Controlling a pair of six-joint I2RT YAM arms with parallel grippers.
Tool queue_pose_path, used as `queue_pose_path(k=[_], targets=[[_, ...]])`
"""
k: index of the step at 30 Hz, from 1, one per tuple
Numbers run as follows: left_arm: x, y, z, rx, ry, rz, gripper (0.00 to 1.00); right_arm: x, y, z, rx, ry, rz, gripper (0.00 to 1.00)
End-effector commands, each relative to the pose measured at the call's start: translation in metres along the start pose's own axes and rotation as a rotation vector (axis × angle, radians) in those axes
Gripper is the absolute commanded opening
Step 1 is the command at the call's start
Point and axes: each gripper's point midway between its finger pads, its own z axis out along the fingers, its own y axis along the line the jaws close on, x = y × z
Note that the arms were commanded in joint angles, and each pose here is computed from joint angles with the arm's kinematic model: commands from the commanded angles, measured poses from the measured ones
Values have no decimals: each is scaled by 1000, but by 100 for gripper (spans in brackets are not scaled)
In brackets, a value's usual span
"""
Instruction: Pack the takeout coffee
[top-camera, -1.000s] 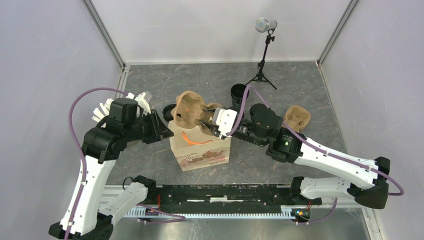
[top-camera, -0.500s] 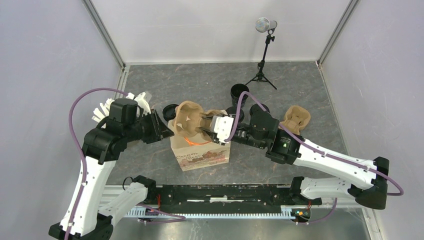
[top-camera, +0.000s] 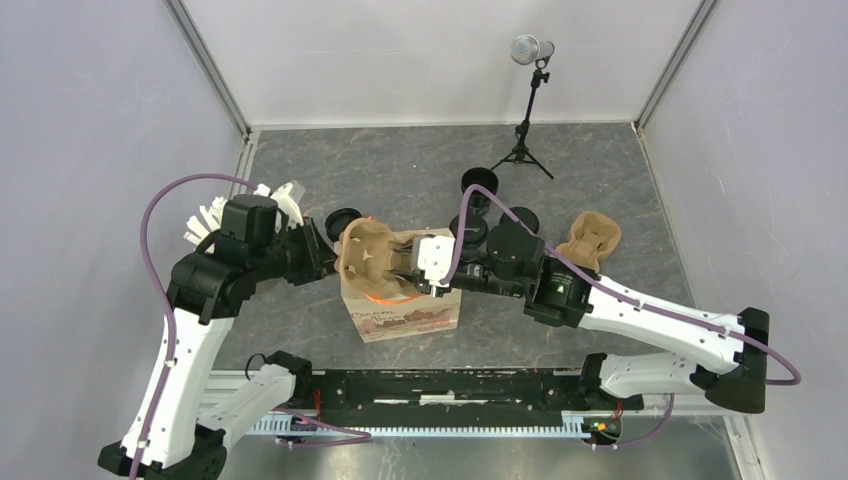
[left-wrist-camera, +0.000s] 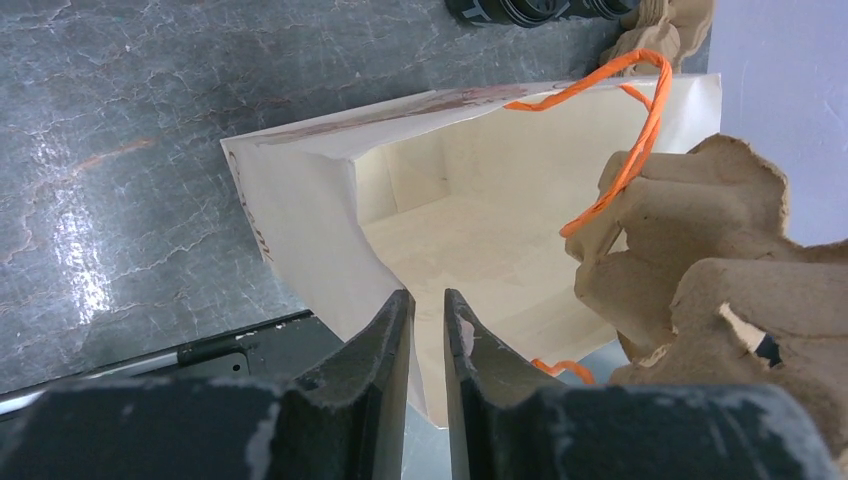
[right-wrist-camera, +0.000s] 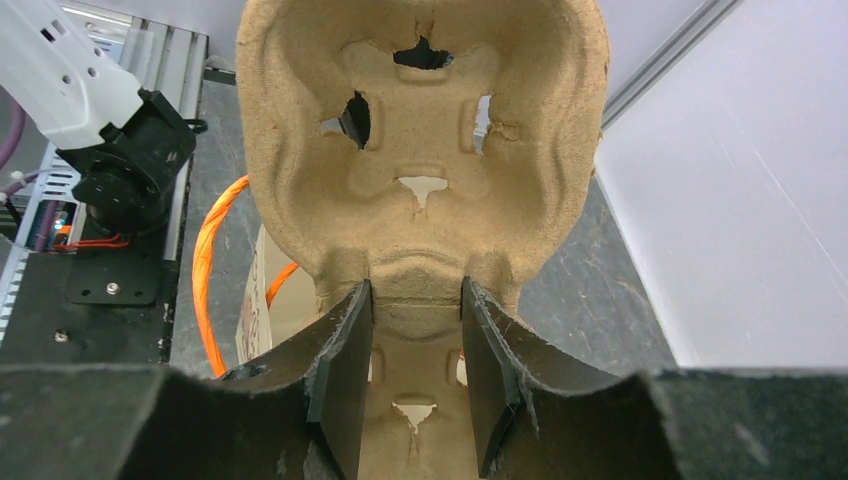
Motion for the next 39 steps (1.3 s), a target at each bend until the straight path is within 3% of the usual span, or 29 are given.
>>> queue_pose_path(k=[1, 5, 13, 23, 31, 39], targets=[[-11, -5, -3, 10, -44, 14, 26, -30, 0, 4, -5, -66, 38, 42], [-12, -2, -4, -16, -40, 5, 29, -27, 3, 7, -5, -54, 41, 41], [-8, -8, -1, 34, -47, -46, 45, -19, -7, -1, 60, -25, 16, 41], [-7, -2, 4, 14, -52, -45, 43, 0, -14, -8, 122, 49, 67, 41], [-17, -27, -15, 107, -75, -15, 52, 13, -19, -8, 161, 97, 113, 42], [-6, 0, -3, -15, -45, -64, 48, 29, -17, -3, 141, 173, 101, 42]])
